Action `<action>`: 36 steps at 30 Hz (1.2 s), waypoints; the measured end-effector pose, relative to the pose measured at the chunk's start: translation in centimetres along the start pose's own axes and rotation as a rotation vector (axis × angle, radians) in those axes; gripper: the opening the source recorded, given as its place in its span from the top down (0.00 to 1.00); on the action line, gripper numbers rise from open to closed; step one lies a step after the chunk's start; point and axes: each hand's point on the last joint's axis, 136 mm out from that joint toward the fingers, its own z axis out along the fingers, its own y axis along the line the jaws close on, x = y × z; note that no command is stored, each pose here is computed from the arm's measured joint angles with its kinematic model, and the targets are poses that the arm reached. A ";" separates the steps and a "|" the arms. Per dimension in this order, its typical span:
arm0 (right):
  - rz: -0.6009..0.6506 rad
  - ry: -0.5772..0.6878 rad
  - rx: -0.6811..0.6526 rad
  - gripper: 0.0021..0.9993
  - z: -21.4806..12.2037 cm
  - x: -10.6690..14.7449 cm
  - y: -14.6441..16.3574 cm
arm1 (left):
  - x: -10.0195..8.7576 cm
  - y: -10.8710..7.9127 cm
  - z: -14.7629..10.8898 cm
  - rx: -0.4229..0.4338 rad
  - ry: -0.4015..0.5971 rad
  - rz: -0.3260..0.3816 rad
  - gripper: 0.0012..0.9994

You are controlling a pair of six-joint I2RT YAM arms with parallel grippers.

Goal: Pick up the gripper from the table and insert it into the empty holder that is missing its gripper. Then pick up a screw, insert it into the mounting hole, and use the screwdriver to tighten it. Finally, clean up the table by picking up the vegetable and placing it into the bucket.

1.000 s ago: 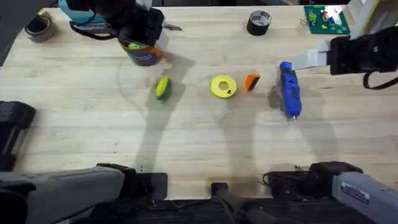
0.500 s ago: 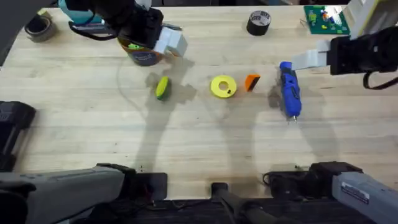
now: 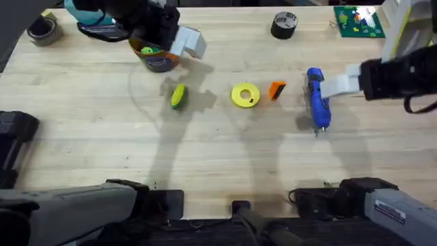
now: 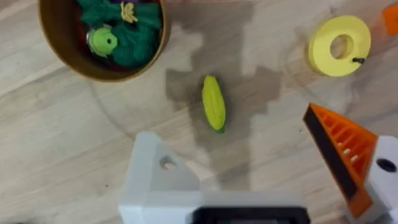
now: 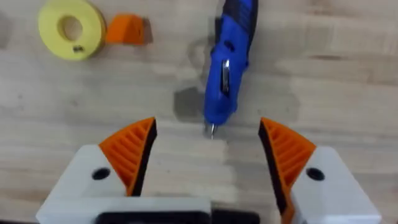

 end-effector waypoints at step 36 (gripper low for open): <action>0.009 0.261 -0.009 0.00 -0.8 6.4 0.2 | -2.3 2.0 -6.0 -0.179 -0.370 -0.029 0.01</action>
